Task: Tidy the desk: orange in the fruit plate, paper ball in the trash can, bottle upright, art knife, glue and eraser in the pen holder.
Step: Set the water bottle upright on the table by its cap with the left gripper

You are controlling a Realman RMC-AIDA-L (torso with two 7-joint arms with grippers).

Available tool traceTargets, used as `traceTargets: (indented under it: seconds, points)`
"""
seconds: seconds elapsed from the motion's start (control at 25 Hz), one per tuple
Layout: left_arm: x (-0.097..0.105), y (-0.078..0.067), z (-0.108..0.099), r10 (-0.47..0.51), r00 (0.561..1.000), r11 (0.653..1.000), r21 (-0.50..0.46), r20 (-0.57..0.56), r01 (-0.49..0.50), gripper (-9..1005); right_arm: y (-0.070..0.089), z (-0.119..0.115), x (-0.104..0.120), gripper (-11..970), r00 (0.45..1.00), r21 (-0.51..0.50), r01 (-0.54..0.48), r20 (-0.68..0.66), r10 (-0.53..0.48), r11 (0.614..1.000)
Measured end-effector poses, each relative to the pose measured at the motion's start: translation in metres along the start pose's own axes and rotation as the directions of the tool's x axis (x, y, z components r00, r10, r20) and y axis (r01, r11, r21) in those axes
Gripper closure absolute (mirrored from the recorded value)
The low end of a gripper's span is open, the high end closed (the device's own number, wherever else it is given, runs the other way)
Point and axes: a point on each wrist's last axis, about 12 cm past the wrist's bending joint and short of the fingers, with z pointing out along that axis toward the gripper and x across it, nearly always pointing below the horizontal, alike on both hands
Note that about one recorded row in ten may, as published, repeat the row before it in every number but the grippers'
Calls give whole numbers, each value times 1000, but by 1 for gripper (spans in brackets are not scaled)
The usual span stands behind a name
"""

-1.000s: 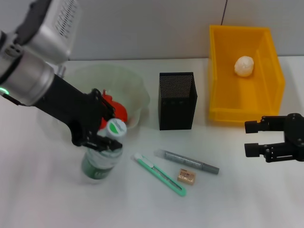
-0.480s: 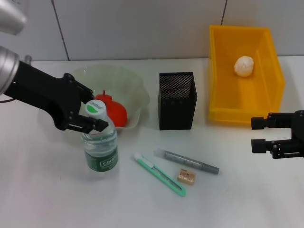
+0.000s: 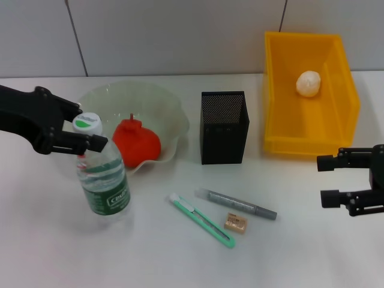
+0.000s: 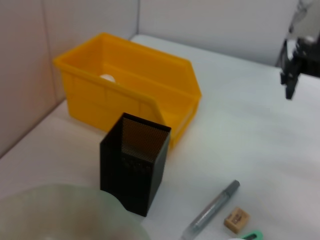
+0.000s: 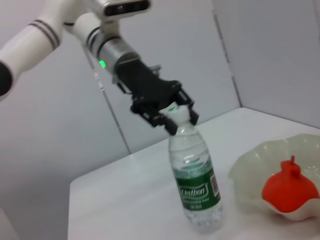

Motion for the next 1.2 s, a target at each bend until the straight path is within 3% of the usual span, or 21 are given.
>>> traceTargets:
  seconds: [0.56, 1.2]
  points:
    - [15, 3, -25, -81, 995, 991, -101, 61, 87, 548, -2, 1, 0, 171, 989, 27, 123, -82, -121, 992]
    - [47, 7, -34, -143, 986, 962, -223, 88, 159, 548, -4, 11, -1, 171, 985, 7, 139, -105, -138, 990]
